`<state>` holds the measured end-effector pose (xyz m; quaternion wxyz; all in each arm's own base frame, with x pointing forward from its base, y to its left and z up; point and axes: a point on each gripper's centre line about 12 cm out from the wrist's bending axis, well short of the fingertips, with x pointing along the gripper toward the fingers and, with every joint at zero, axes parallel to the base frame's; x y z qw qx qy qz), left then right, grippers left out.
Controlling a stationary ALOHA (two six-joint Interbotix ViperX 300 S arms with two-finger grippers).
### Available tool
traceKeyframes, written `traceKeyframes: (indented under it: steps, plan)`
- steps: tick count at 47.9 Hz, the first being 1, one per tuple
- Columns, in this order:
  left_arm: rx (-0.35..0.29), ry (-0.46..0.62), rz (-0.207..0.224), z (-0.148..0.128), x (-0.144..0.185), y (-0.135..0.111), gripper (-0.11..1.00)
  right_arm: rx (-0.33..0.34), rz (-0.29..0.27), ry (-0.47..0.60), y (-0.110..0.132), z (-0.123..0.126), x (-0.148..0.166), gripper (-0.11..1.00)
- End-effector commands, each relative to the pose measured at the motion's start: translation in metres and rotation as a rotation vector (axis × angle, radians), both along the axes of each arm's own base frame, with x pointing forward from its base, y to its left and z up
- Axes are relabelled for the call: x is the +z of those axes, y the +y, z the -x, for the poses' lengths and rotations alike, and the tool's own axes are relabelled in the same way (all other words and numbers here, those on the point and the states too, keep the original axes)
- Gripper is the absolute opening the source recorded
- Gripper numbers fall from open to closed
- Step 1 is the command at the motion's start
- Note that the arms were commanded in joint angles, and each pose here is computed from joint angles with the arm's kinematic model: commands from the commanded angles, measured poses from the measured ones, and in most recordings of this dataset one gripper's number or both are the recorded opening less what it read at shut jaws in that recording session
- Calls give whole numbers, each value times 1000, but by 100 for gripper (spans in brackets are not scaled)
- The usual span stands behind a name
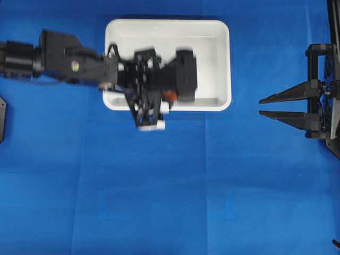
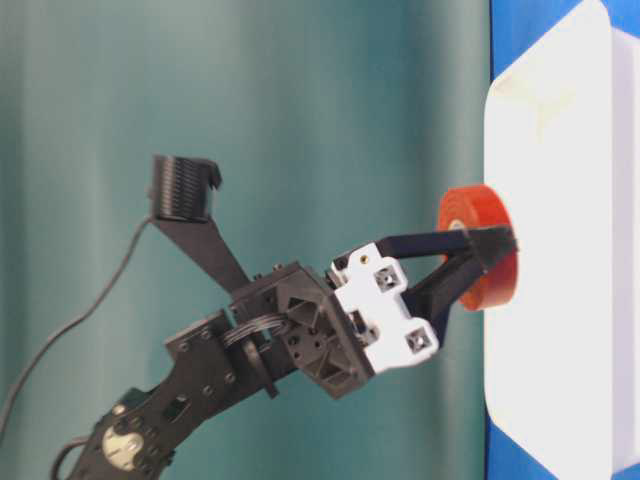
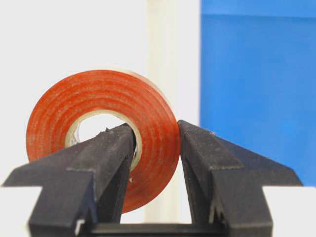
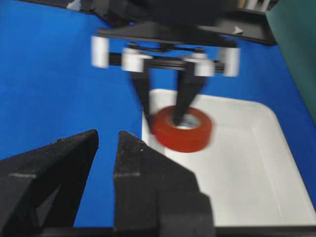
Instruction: Place one roll of tape in the white case with the left arm.
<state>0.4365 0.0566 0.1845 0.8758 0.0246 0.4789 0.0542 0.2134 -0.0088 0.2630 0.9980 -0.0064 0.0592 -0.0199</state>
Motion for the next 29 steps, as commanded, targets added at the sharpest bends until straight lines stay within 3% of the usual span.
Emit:
traceKeyframes:
  steps: [1, 18, 29]
  plan:
    - [17, -32, -16, -1, -1, 18, 25, -2, -1, -9, 0, -3, 4, -11]
    - [53, -19, -22, 3, -54, 49, 25, -2, -4, 12, -1, -4, -1, -11]
    - [54, -27, -21, 0, -57, 51, 30, -2, -4, 17, -1, -5, -2, -11]
